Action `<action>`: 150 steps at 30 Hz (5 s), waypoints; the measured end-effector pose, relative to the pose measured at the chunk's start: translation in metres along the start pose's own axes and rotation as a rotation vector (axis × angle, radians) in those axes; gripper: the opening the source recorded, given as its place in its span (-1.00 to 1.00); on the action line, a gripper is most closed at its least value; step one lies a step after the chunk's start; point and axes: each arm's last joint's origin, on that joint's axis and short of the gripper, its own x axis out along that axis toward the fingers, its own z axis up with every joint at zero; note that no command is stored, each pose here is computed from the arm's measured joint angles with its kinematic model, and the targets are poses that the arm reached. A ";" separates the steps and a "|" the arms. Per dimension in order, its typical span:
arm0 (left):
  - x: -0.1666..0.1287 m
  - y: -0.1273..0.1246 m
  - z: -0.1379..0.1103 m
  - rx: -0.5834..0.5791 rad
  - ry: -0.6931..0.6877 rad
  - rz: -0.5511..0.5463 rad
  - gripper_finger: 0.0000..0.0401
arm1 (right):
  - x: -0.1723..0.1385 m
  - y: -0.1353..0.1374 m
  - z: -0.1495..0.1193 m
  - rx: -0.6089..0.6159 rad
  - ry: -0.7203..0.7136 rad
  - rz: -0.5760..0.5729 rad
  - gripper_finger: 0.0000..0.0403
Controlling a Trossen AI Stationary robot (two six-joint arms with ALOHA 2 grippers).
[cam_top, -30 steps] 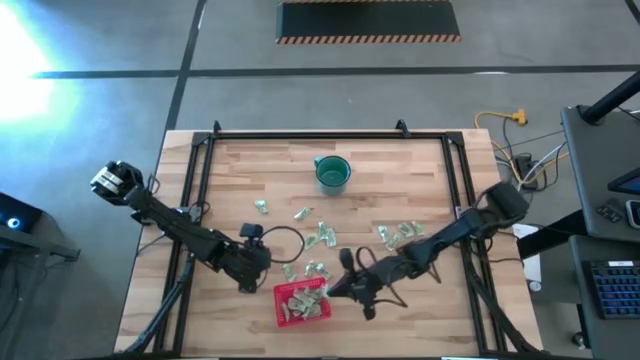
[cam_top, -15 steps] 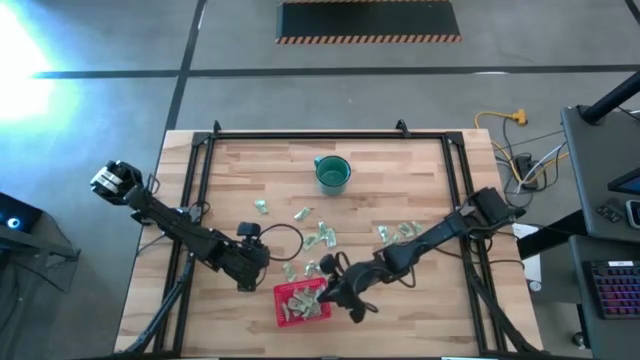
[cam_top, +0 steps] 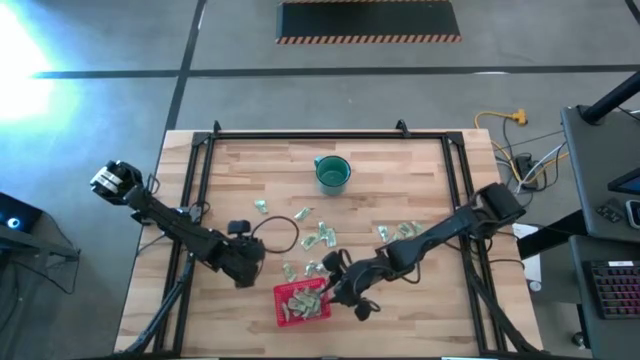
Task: Pick and place items into bin
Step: Put the green stevia packet into the red bin
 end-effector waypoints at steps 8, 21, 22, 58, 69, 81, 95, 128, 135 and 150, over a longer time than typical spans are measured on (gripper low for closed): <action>0.000 0.002 -0.009 -0.101 0.052 0.031 -0.21 | -0.019 0.006 0.005 0.046 0.063 0.033 -0.35; 0.011 0.006 -0.026 -0.451 0.181 0.031 -0.21 | -0.023 0.011 0.001 0.067 0.139 0.057 -0.41; 0.012 0.008 -0.029 -0.475 0.198 0.040 -0.22 | -0.023 0.011 0.001 0.067 0.140 0.057 -0.41; 0.014 -0.001 -0.021 -0.240 0.143 -0.109 -0.97 | -0.024 0.012 0.000 0.071 0.148 0.059 -0.52; 0.000 -0.012 0.005 0.036 -0.058 -0.141 -0.99 | -0.024 0.012 -0.002 0.073 0.172 0.064 -0.55; -0.022 -0.034 0.046 0.363 -0.462 -0.280 -0.99 | -0.026 0.014 -0.010 0.125 0.255 0.075 -0.58; -0.024 -0.039 0.048 0.416 -0.541 -0.412 -0.99 | -0.050 0.013 -0.027 0.318 0.533 -0.107 -0.60; -0.005 -0.065 0.066 0.521 -0.562 -0.442 -0.20 | -0.083 0.018 -0.079 0.521 0.882 -0.534 -0.51; -0.004 -0.065 0.065 0.521 -0.550 -0.439 -0.06 | -0.090 0.020 -0.088 0.532 0.898 -0.544 -0.45; -0.008 -0.063 0.065 0.489 -0.535 -0.448 -0.05 | -0.090 0.013 -0.117 0.598 0.932 -0.532 -0.48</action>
